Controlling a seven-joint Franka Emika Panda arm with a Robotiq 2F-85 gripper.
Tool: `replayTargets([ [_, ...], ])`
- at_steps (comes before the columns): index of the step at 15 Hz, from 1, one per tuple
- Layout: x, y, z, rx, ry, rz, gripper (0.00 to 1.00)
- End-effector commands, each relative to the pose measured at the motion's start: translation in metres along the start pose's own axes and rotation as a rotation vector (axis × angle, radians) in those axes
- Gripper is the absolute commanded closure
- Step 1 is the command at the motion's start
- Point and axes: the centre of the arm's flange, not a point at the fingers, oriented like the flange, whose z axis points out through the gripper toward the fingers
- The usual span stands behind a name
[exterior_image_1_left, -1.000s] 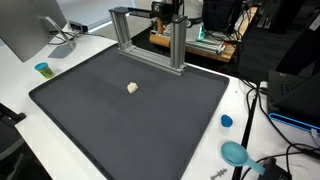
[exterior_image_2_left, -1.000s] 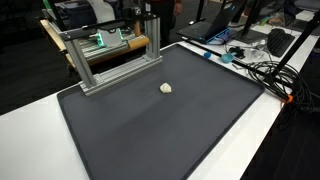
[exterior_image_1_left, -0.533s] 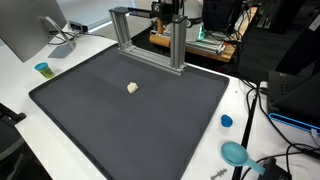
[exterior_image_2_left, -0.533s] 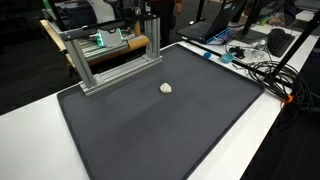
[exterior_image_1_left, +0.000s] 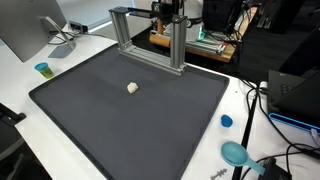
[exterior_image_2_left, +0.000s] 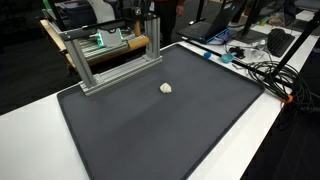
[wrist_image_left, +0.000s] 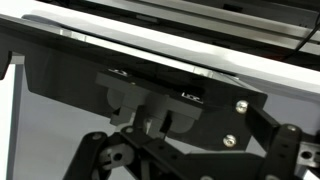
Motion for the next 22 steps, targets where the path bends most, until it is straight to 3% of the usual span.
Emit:
replayTargets([
  [1,-0.026,0.009,-0.017,0.035,0.076,0.141,0.0],
  [4,-0.058,0.015,-0.033,0.044,0.137,0.274,0.0],
  [7,-0.07,0.026,-0.027,0.053,0.256,0.359,0.0],
  [8,-0.064,0.036,-0.019,0.154,0.214,0.382,0.0],
  [9,-0.053,0.024,-0.036,0.065,0.198,0.329,0.0],
  [12,-0.06,0.034,-0.025,0.123,0.197,0.369,0.0],
  [13,-0.058,0.034,-0.022,0.029,0.227,0.39,0.0],
  [17,-0.052,0.055,-0.017,-0.112,0.365,0.337,0.0],
  [22,-0.048,0.063,-0.018,-0.088,0.356,0.372,0.0],
])
